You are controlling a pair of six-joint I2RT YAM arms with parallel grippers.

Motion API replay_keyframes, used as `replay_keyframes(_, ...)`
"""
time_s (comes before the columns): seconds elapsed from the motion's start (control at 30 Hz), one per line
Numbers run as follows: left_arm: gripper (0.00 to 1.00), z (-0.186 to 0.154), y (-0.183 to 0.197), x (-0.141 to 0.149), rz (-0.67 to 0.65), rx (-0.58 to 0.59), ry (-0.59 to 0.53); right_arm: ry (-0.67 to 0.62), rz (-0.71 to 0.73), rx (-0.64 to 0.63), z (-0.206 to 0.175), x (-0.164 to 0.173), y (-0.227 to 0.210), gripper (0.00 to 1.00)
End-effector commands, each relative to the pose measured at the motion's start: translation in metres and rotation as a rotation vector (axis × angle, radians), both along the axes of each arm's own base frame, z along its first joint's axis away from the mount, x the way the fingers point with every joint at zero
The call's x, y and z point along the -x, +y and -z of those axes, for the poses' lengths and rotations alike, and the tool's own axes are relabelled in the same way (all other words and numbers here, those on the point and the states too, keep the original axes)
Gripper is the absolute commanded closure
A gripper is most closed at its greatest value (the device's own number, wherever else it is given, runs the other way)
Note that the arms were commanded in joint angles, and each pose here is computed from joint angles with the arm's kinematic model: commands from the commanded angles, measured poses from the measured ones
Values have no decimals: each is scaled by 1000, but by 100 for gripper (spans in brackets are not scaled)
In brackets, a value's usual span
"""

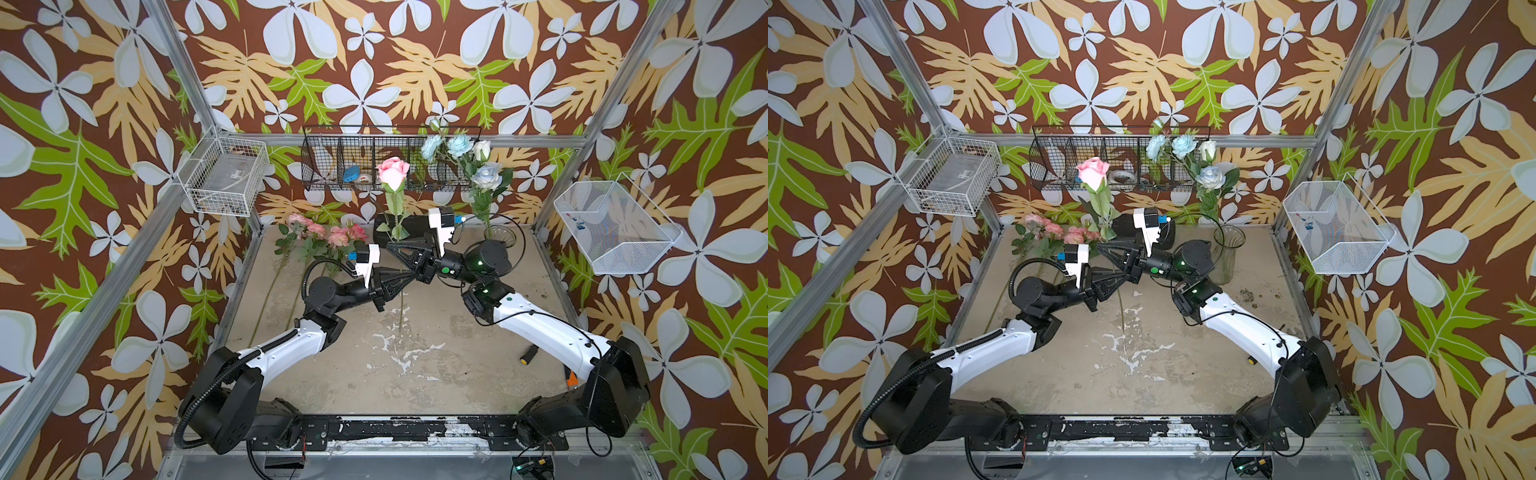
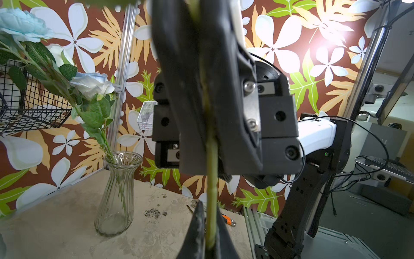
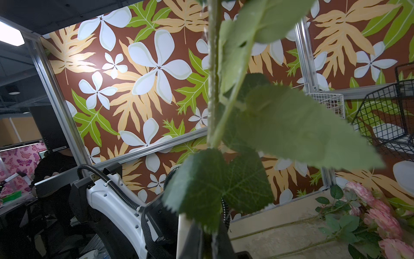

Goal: Pick out pink flowers from the vase
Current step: Place the flower at the center of the board.

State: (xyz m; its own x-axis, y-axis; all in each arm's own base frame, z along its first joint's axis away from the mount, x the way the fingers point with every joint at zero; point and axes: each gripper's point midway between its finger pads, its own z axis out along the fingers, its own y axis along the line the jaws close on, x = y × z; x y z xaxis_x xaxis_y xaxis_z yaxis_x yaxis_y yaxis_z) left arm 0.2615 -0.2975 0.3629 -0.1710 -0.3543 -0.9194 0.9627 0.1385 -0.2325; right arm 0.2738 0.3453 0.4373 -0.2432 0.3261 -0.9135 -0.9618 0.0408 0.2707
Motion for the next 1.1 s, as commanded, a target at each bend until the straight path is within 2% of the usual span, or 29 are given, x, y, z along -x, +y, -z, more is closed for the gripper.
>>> replay_keyframes(0.0,100,0,6,-8,-66,7,11,-25,-8,2,-2,4,0,82)
replay_keyframes(0.03,100,2,8,-10,-88,-4,18,-25,-1,3,-3,4,0,58)
replay_keyframes(0.1,100,10,10,-15,-134,-43,43,-24,26,10,-3,2,-2,26)
replay_keyframes(0.17,100,24,14,-23,-193,-113,92,-9,107,20,-2,-6,-9,8)
replay_keyframes(0.2,100,34,17,-28,-235,-156,124,-12,153,20,-2,-8,-14,4)
replay_keyframes(0.3,100,60,39,-41,-361,-234,234,-21,267,29,6,-9,-32,0)
replay_keyframes(0.43,100,92,73,-54,-505,-318,350,3,369,39,42,-2,-56,0)
replay_keyframes(0.53,100,130,101,-74,-668,-468,464,30,484,52,70,-1,-80,0)
replay_keyframes(0.67,100,192,123,-98,-784,-693,641,18,645,69,99,0,-111,0)
replay_keyframes(0.73,100,214,131,-108,-829,-770,689,-3,706,90,110,-2,-121,0)
replay_keyframes(0.93,100,253,158,-144,-948,-977,772,-54,736,149,139,0,-125,0)
replay_keyframes(1.07,100,276,163,-164,-952,-1111,820,-41,720,156,147,-1,-121,0)
